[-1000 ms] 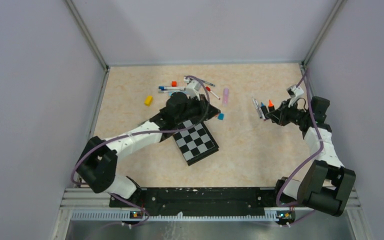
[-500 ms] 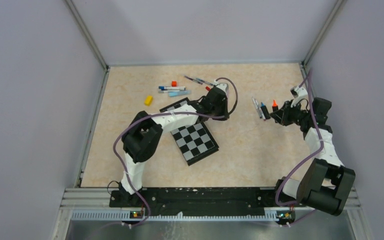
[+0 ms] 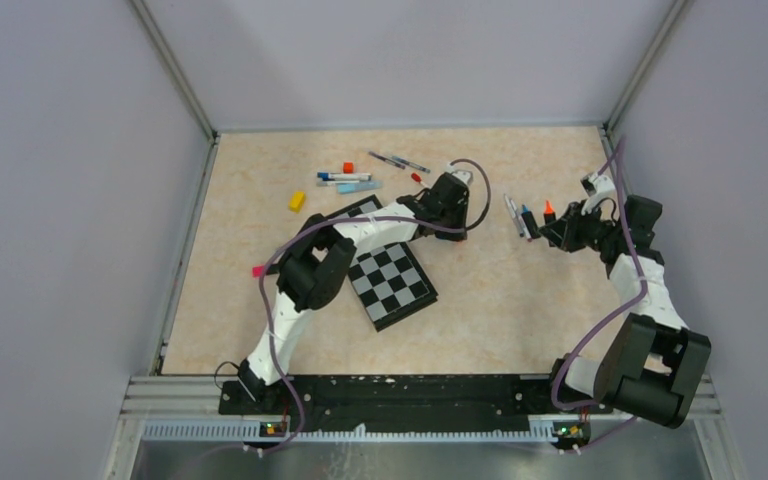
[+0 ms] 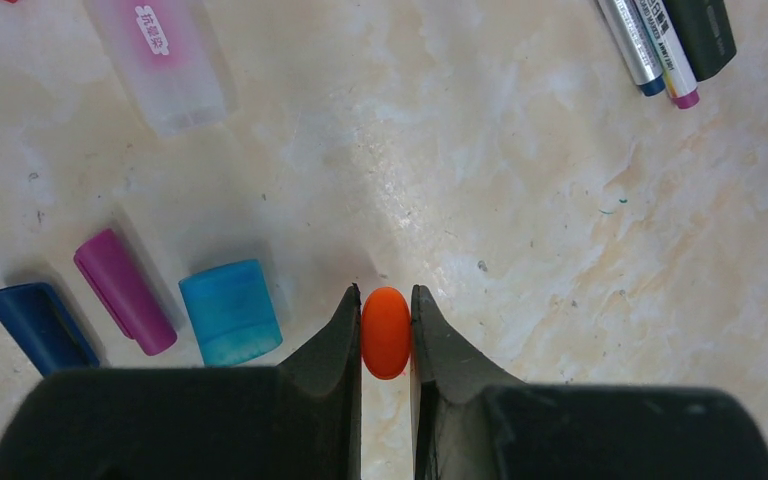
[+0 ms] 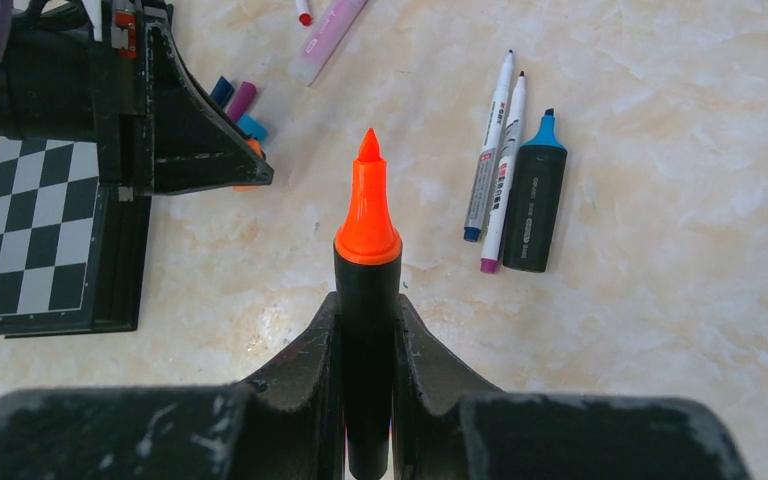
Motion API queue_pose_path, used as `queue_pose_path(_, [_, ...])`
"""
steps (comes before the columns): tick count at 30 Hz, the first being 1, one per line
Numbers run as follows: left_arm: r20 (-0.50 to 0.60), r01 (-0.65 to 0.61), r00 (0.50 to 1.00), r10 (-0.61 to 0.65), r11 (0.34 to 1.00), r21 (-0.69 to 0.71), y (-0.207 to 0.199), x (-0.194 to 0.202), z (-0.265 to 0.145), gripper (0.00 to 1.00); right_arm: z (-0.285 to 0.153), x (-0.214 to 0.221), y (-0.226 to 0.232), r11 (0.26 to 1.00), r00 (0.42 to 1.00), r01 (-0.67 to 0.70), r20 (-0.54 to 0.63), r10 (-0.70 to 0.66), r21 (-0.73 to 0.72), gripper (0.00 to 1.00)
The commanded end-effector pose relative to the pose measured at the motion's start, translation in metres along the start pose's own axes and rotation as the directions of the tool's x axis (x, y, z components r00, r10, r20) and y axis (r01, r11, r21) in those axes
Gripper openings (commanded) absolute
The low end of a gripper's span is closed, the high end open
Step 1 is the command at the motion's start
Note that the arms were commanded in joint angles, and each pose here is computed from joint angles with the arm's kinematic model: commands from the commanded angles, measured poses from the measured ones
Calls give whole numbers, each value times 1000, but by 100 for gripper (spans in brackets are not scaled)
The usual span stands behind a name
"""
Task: Open the pen caps
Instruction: Place the pen cap at the center of the board.
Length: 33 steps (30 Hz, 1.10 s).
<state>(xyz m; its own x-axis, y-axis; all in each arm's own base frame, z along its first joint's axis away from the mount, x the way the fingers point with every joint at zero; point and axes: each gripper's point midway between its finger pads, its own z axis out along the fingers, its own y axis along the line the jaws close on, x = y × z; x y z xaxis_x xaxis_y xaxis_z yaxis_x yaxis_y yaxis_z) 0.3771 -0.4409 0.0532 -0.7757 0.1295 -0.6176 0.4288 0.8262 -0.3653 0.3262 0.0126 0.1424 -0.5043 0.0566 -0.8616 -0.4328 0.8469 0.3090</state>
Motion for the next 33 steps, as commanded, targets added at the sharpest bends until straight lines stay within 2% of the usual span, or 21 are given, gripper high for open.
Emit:
queue_pose_path(1, [16, -29, 999, 29, 999, 19, -6, -12, 2, 12, -1, -18, -3, 1000, 999, 27, 40, -27, -3, 0])
queue_pose_path(5, [6, -38, 999, 39, 999, -11, -1, -10, 6, 15, -1, -17, -4, 1000, 999, 25, 37, -25, -2, 0])
queue_pose_path(14, [10, -68, 998, 68, 997, -27, -1, -19, 3, 30, 1, -14, -5, 1000, 999, 20, 29, -20, -3, 0])
queue_pose_path(19, [81, -87, 993, 91, 995, -54, -4, -45, -13, 41, 1, -12, -6, 1000, 1000, 19, 23, -19, -1, 0])
queue_pose_path(23, [111, -97, 988, 103, 994, -57, -6, -58, -25, 42, 1, -10, -8, 1000, 1000, 24, 16, -24, 3, 0])
queue_pose_path(28, [231, -127, 962, 143, 988, -85, -9, -90, -71, 43, 2, -5, -21, 998, 1000, 26, -16, -25, 54, 0])
queue_pose_path(33, [398, -202, 894, 204, 978, -47, -18, -106, -135, 53, 6, 5, -37, 997, 996, 1, -93, 6, 78, 2])
